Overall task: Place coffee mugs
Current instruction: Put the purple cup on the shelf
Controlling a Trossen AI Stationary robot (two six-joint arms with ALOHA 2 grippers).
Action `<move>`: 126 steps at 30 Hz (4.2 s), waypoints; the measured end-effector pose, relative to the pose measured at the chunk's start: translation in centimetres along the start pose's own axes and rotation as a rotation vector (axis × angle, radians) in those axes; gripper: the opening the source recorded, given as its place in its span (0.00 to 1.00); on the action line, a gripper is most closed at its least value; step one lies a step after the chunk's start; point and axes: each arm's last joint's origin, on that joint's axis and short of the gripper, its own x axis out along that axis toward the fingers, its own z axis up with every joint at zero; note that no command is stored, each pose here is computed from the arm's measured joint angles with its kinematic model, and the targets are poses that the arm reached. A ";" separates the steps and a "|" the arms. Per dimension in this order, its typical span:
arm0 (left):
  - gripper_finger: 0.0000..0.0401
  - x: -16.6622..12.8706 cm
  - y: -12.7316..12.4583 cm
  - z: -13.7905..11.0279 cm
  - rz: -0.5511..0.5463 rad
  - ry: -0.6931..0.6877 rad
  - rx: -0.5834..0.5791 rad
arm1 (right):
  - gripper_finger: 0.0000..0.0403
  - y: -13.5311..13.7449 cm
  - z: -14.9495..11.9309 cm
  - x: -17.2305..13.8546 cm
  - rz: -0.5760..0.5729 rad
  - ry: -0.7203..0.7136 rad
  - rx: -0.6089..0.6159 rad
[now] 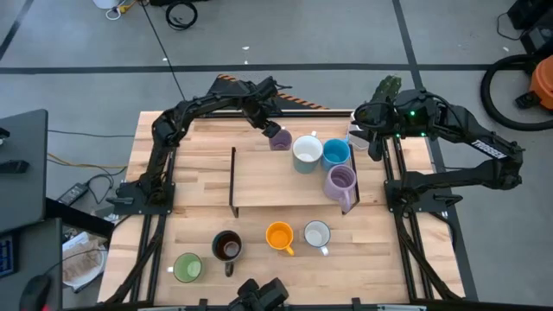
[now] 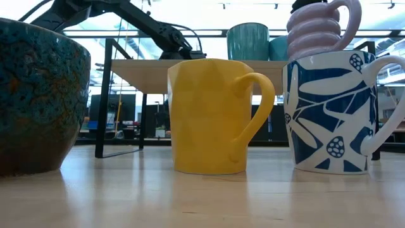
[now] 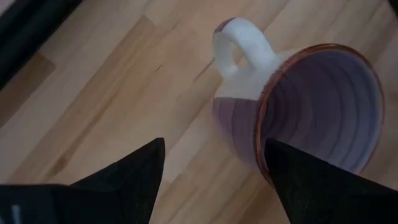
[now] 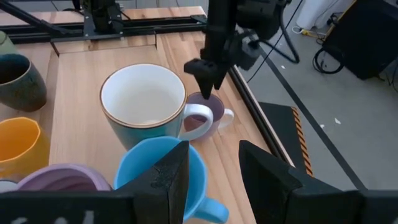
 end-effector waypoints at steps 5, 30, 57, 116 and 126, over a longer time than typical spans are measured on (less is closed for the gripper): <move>0.69 0.7 -0.6 0.0 0.023 -0.001 0.023 | 0.36 0.0 0.2 0.0 -0.002 -0.016 -0.007; 0.09 1.1 -1.7 0.1 0.050 -0.033 0.104 | 0.36 0.0 0.2 0.0 -0.003 -0.023 -0.013; 0.05 -7.5 -3.7 3.2 0.214 -0.201 0.201 | 0.36 0.0 0.2 0.0 -0.003 -0.023 -0.013; 0.08 -13.9 -15.7 -4.7 0.169 -0.042 0.089 | 0.36 0.1 1.1 -0.1 0.051 -0.123 -0.100; 0.08 -12.5 -15.7 -4.7 0.185 -0.026 0.089 | 0.36 0.1 1.1 -0.1 0.052 -0.123 -0.098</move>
